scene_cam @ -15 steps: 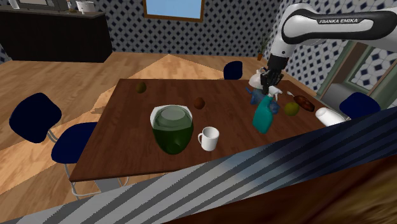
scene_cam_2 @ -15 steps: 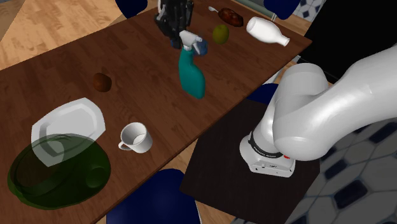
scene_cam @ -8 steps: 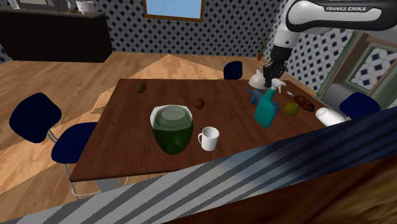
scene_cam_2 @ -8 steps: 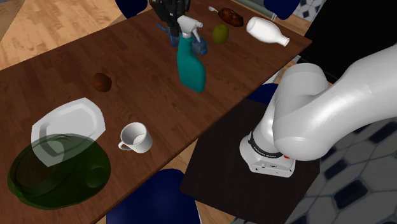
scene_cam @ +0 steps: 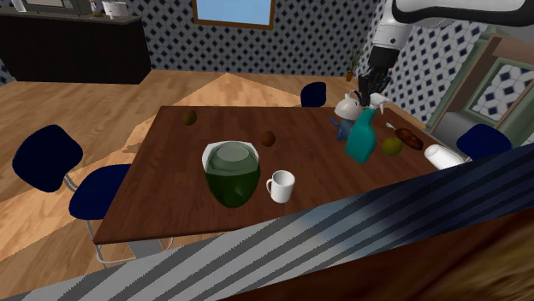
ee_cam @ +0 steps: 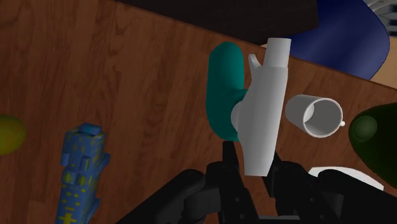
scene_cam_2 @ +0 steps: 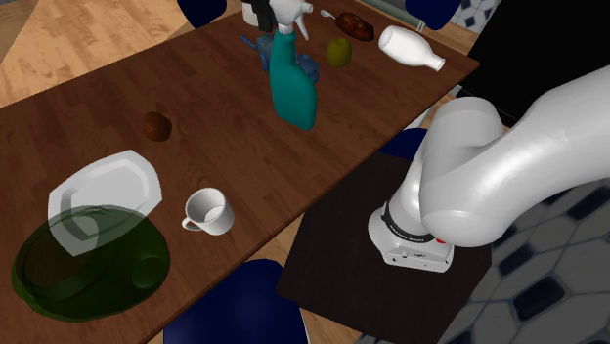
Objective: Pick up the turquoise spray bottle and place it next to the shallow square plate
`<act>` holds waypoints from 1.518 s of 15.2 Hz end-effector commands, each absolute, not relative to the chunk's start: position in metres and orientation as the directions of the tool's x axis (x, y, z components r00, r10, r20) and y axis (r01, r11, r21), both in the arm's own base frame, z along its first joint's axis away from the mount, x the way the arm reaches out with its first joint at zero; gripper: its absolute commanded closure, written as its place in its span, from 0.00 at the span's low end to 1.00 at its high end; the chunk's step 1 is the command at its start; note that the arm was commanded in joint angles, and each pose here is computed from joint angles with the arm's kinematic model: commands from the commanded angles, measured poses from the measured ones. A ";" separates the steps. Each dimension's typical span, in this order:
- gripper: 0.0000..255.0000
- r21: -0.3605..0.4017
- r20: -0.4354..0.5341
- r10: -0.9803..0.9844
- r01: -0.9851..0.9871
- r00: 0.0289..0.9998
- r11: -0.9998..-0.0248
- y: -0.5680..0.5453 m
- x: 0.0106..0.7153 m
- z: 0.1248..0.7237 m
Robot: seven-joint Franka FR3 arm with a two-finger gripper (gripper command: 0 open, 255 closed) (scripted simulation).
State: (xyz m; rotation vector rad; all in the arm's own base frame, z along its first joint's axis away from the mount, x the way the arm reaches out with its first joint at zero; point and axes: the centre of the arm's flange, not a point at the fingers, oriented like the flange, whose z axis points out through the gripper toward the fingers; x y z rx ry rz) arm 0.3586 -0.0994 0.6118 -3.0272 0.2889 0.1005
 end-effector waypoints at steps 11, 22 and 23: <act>1.00 -0.092 -0.075 -0.185 -0.192 0.980 -0.977 -0.099 0.358 0.677; 1.00 -0.092 -0.075 -0.185 -0.192 0.980 -0.977 -0.096 0.368 0.720; 1.00 -0.092 -0.075 -0.185 -0.192 0.980 -0.977 -0.092 0.378 0.712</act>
